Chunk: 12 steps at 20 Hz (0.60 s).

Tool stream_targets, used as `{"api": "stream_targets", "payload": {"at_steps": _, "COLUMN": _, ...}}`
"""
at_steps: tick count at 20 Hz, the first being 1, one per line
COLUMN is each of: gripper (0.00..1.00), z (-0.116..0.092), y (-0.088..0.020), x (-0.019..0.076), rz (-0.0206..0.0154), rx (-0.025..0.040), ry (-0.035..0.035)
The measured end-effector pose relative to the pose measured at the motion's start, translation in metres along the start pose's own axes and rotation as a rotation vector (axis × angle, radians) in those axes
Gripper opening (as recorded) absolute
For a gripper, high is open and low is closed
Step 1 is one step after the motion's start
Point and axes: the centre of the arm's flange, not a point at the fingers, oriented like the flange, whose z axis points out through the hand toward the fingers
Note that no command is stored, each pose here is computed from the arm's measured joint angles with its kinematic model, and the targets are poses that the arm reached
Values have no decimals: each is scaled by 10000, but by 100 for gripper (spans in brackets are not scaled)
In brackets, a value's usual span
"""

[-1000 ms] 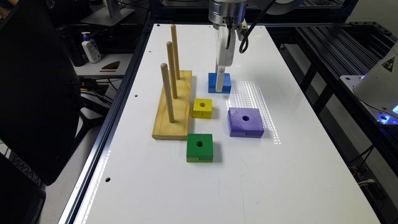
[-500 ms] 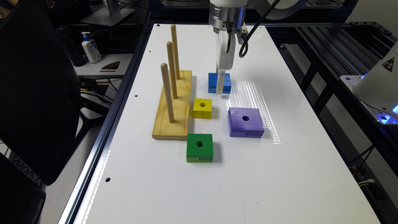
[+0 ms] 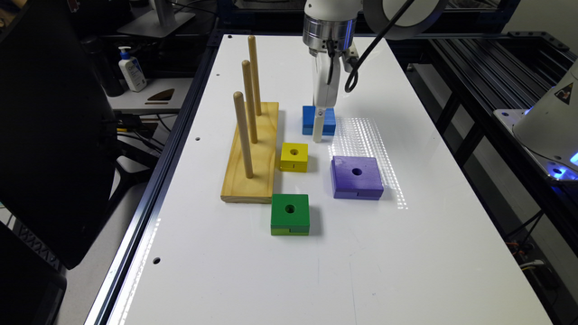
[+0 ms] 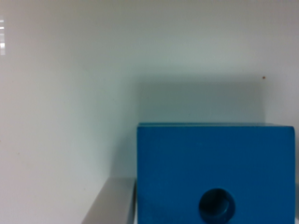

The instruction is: Pick up blue block.

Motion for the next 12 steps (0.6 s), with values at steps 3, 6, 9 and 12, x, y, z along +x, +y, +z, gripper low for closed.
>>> {"api": "stream_targets", "payload": {"at_steps": 3, "gripper": 100, "z": 1, "y": -12, "x": 13, "rz": -1, "rx": 14, "ry": 13}}
{"api": "stream_targets", "payload": {"at_steps": 6, "gripper": 100, "z": 9, "y": -15, "x": 15, "rz": -2, "rx": 10, "ry": 4}}
{"api": "stream_targets", "payload": {"at_steps": 9, "gripper": 100, "z": 12, "y": -15, "x": 15, "rz": -2, "rx": 7, "ry": 0}}
{"api": "stream_targets", "payload": {"at_steps": 12, "gripper": 100, "z": 12, "y": -15, "x": 15, "rz": -3, "rx": 7, "ry": 0}}
